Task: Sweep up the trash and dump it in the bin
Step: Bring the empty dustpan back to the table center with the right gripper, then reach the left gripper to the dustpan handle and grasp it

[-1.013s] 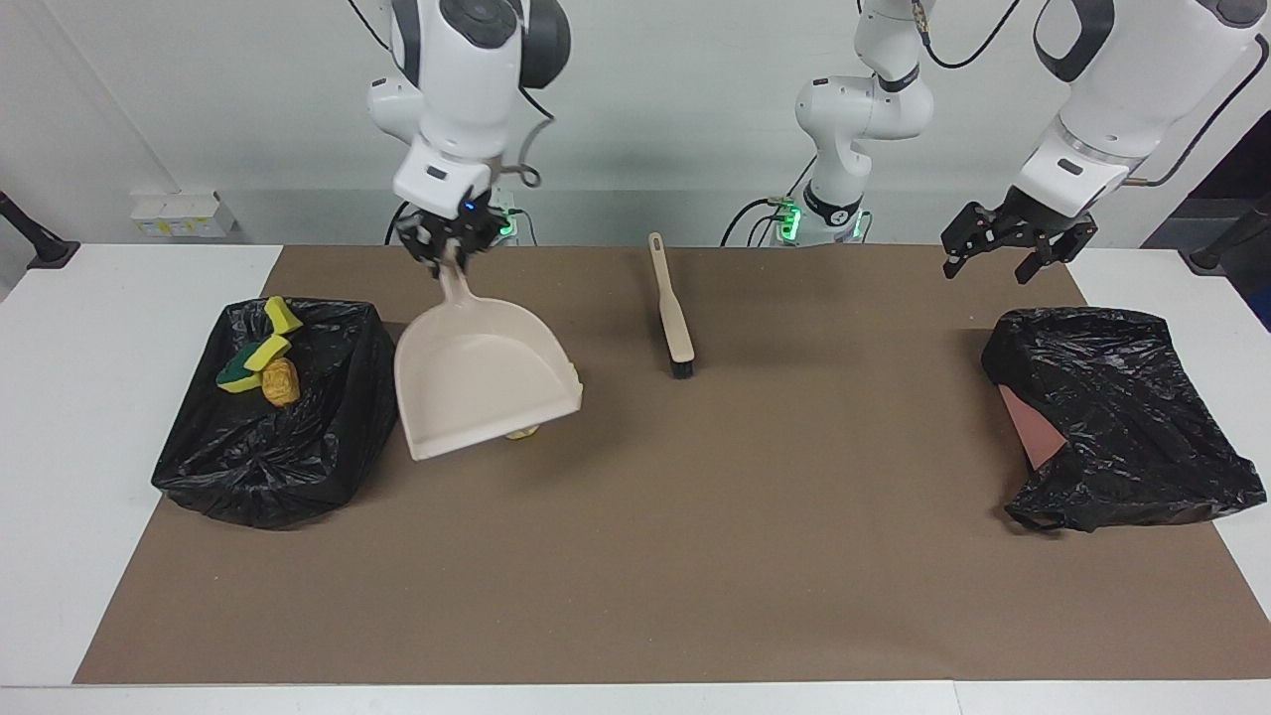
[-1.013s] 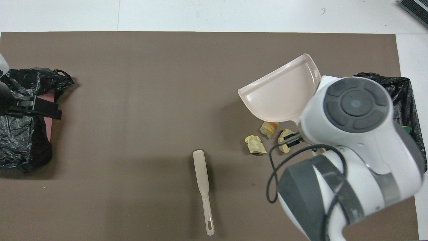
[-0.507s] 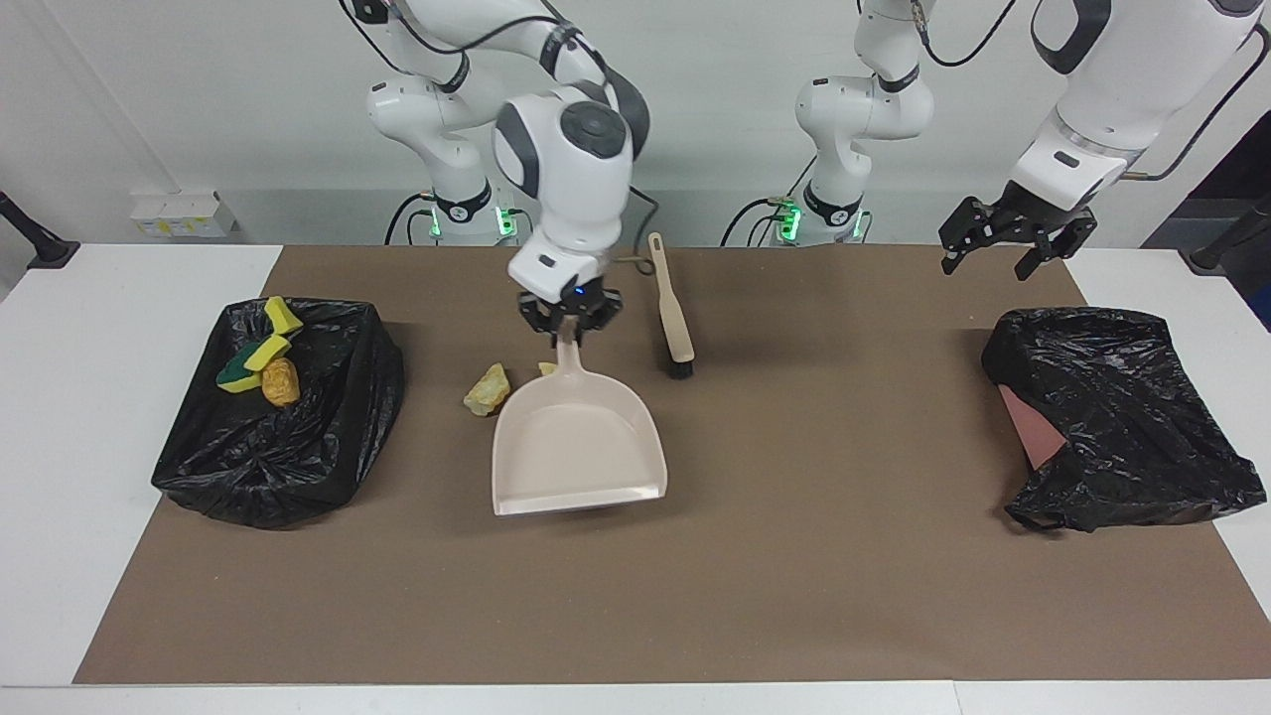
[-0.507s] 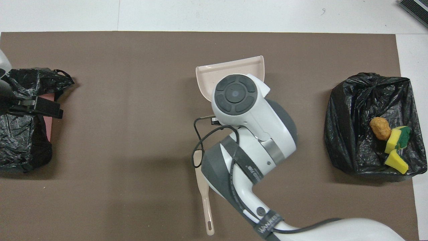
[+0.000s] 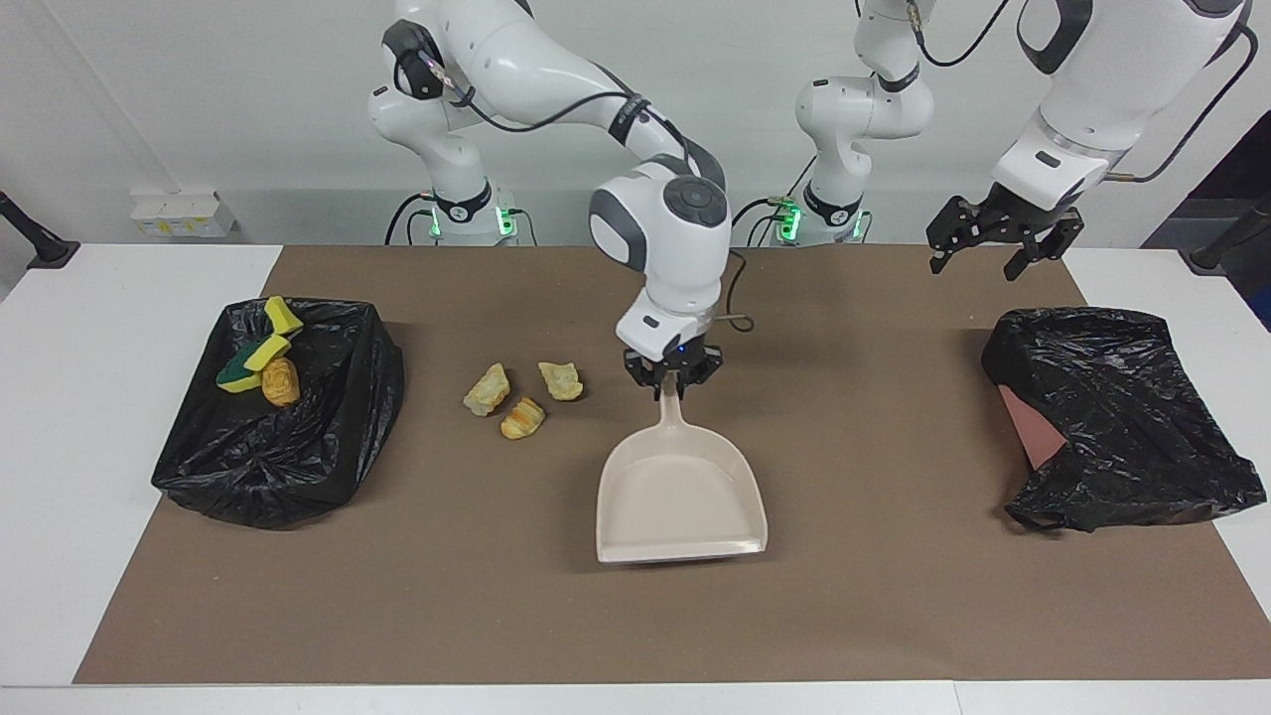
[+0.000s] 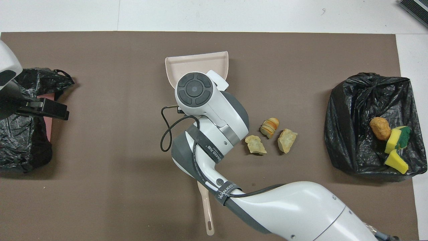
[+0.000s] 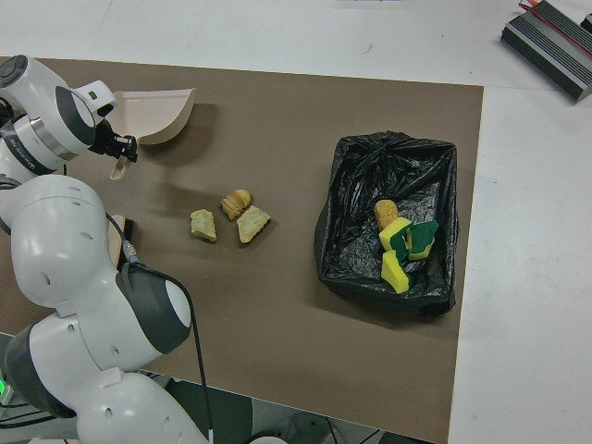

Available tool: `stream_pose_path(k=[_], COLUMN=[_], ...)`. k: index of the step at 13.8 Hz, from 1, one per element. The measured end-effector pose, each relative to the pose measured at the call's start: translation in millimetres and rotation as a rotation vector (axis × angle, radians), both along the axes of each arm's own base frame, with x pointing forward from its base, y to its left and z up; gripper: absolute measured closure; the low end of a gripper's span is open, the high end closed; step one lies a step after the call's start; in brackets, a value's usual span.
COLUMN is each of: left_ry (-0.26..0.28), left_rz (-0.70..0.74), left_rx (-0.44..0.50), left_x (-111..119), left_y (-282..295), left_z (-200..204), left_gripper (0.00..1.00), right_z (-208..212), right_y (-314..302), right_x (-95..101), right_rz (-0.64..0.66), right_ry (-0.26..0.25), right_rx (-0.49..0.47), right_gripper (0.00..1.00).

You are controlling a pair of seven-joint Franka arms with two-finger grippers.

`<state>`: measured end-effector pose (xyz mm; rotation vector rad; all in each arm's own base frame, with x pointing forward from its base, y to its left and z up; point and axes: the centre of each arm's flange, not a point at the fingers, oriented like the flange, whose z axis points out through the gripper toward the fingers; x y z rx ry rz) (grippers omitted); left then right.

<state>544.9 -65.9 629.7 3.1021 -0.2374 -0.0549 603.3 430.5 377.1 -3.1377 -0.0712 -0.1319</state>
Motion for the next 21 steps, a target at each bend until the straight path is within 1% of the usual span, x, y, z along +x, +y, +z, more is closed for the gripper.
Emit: stream_pose_path(k=[2, 4, 5, 6, 7, 8, 9, 10, 11, 13, 15, 17, 19, 21], left_ry=[0.005, 0.015, 0.019, 0.020, 0.020, 0.020, 0.020, 0.020, 0.020, 0.024, 0.029, 0.032, 0.033, 0.038], left_rz=[-0.003, -0.010, -0.010, -0.010, -0.009, -0.008, -0.007, -0.007, -0.007, -0.007, -0.005, 0.003, 0.001, -0.009], left_rx=[0.017, 0.020, 0.020, 0.020, 0.020, 0.020, 0.020, 0.020, 0.020, 0.021, 0.021, 0.021, 0.021, 0.022], left_x=[-0.6, -1.6, -2.0, -2.1, -2.1, -2.2, -2.3, -2.4, -2.4, -2.7, -3.4, -5.1, -6.7, -7.7], left_y=[2.1, 3.3, 3.9, 4.6, 5.4, 6.1, 6.6, 7.0, 7.3, 7.7, 9.0, 13.0, 11.8, 2.1], left_z=[-0.5, -1.4, -1.7, -1.8, -1.7, -1.4, -1.2, -1.1, -1.1, -1.9, -3.0, -4.1, -4.1, -6.7], left_gripper=[0.00, 0.00, 0.00, 0.00, 0.00, 0.00, 0.00, 0.00, 0.00, 0.00, 0.00, 0.00, 0.00, 0.00], right_z=[-12.6, -14.9, -14.1, -11.9, -7.2, 1.1, 12.9, 29.0, 45.3, 79.8, 100.5, 92.4, 70.2, 48.5], right_y=[0.8, 0.6, 1.7, 3.0, 3.8, 4.1, 3.6, 1.0, -3.2, -15.2, -28.6, -35.1, -37.3, -42.7], right_x=[1.6, 2.7, 2.2, 1.6, 1.2, 0.2, -2.6, -9.1, -18.8, -51.9, -95.5, -141.5, -183.9, -217.0], right_rz=[0.000, -0.001, 0.001, 0.002, 0.004, 0.006, 0.008, 0.009, 0.009, 0.018, 0.041, 0.064, 0.098, 0.118], right_ry=[0.010, 0.008, 0.007, 0.004, -0.002, -0.011, -0.021, -0.026, -0.019, 0.031, 0.079, 0.124, 0.155, 0.182], right_rx=[-0.003, 0.000, 0.001, 0.003, 0.007, 0.012, 0.015, 0.012, 0.010, 0.015, 0.012, -0.002, -0.002, 0.011], right_gripper=[0.69, 0.69, 0.62, 0.52, 0.42, 0.30, 0.20, 0.10, 0.00, 0.00, 0.00, 0.00, 0.00, 0.00])
